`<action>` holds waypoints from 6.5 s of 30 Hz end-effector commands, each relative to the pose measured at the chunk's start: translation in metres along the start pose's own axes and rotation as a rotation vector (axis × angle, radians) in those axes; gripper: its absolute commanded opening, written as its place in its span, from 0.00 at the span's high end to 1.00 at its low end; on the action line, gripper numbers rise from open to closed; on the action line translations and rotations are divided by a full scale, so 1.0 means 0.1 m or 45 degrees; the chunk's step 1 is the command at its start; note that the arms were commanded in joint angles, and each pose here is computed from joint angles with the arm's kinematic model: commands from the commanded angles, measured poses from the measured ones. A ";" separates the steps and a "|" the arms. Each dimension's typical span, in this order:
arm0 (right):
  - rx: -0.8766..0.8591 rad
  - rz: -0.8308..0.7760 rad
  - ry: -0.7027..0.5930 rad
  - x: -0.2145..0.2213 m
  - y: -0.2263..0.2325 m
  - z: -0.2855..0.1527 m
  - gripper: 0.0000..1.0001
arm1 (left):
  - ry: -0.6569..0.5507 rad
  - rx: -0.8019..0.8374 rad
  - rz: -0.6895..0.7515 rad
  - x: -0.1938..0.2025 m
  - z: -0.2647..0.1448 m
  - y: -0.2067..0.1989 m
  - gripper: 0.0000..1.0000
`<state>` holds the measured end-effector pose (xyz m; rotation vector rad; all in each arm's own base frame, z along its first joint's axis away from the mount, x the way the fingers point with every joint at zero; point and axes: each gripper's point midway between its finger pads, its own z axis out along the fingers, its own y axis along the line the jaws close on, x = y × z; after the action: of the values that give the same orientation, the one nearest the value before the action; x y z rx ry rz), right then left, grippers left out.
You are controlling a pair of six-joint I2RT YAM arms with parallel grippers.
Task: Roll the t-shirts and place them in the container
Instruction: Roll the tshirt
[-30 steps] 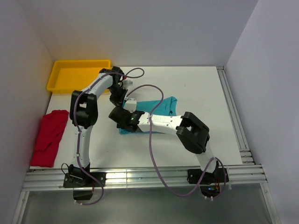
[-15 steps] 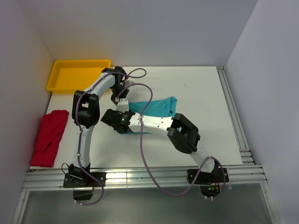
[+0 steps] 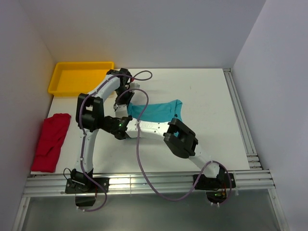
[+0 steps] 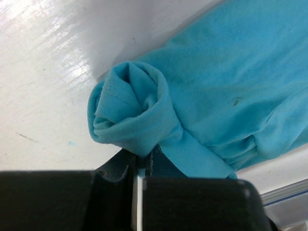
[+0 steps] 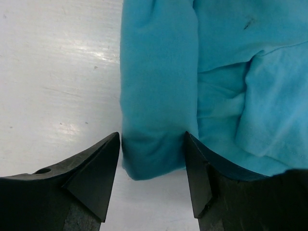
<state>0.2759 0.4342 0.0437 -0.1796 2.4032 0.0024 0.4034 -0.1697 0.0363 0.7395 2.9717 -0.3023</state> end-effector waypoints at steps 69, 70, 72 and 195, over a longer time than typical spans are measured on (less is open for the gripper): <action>-0.969 1.413 0.342 0.37 -0.36 0.09 0.96 | -0.313 0.585 -0.234 -0.16 0.01 -0.30 0.58; -0.975 1.412 0.338 0.34 -0.35 0.08 0.96 | -0.307 0.553 -0.233 -0.18 0.03 -0.28 0.62; -0.967 1.391 0.343 0.37 -0.35 0.08 0.95 | -0.291 0.499 -0.219 -0.18 0.05 -0.28 0.72; -0.623 1.078 0.234 0.40 -0.76 0.21 0.93 | -0.516 0.630 -0.074 -0.51 -0.59 -0.40 0.17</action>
<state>0.2772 0.3648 0.0236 0.5940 2.3833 1.0174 0.4326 -0.2045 0.0854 0.4986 2.6367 -0.9985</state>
